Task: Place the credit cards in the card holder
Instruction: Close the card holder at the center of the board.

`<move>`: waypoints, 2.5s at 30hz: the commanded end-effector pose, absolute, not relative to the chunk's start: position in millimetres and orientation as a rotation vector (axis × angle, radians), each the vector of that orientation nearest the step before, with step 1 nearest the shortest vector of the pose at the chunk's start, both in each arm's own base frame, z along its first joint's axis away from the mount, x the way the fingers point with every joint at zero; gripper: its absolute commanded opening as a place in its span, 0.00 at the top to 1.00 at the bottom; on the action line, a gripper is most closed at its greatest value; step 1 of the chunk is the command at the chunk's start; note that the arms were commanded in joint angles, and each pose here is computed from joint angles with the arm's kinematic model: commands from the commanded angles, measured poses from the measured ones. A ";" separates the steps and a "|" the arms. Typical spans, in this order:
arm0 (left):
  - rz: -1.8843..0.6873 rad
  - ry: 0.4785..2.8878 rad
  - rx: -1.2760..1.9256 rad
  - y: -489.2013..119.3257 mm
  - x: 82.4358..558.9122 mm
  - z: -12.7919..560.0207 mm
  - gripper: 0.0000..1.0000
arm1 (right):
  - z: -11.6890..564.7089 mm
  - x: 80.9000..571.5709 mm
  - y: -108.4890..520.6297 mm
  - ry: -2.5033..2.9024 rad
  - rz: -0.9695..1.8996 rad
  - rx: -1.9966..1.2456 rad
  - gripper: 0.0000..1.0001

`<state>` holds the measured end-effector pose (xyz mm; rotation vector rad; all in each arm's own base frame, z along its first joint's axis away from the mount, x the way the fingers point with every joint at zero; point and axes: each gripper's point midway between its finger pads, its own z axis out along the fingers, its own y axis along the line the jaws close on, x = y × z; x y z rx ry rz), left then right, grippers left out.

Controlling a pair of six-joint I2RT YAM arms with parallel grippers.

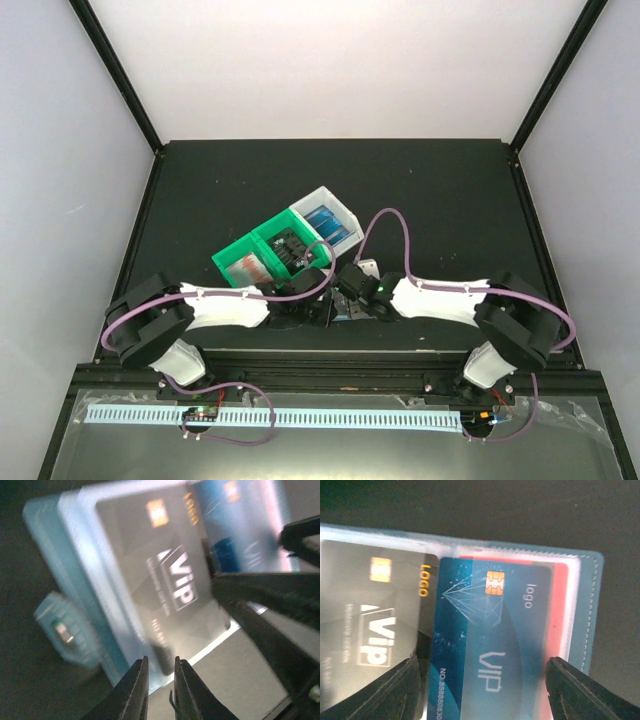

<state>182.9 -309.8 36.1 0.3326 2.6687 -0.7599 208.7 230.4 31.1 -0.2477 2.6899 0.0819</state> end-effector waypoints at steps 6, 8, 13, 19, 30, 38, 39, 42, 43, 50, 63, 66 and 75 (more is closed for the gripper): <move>-0.752 2.748 0.189 -288.4 170.8 4.7 0.83 | 14.1 209.7 207.0 2.688 -0.181 -0.242 0.29; -0.737 2.751 0.181 -284.7 170.6 1.8 0.84 | 15.3 210.9 200.3 2.674 -0.233 -0.217 0.29; -0.733 2.738 0.168 -279.1 170.1 4.5 0.84 | 23.1 216.7 195.1 2.643 -0.281 -0.152 0.31; -0.776 2.701 0.205 -283.7 171.7 20.1 0.82 | 36.5 219.4 207.4 2.625 -0.146 -0.090 0.35; -0.925 2.547 0.267 -297.2 179.6 80.4 0.61 | 84.1 204.0 240.6 2.539 0.401 -0.092 0.31; -0.933 2.408 0.109 -268.0 191.5 108.8 0.55 | 87.8 201.6 253.2 2.529 0.496 -0.117 0.32; -0.934 2.392 0.081 -262.1 192.9 110.4 0.53 | 85.7 202.0 253.8 2.537 0.483 -0.123 0.31; -0.941 2.325 0.030 -245.9 197.6 121.9 0.44 | 81.7 204.5 255.7 2.551 0.437 -0.156 0.31; -0.941 2.294 0.032 -241.7 198.9 127.4 0.39 | 80.8 205.8 256.1 2.551 0.423 -0.162 0.31; -0.859 2.155 0.059 -212.4 203.9 156.6 0.19 | 74.0 215.5 252.7 2.566 0.179 -0.171 0.28; -0.913 2.158 0.026 -194.5 210.6 148.7 0.01 | 65.4 204.9 256.9 2.613 0.055 -0.171 0.24; -0.985 2.198 0.075 -200.7 206.8 139.8 0.01 | 71.5 206.4 266.5 2.603 0.112 -0.185 0.25; -0.916 2.266 0.068 -191.3 206.5 118.6 0.01 | 88.3 207.0 320.7 2.607 0.377 -0.259 0.29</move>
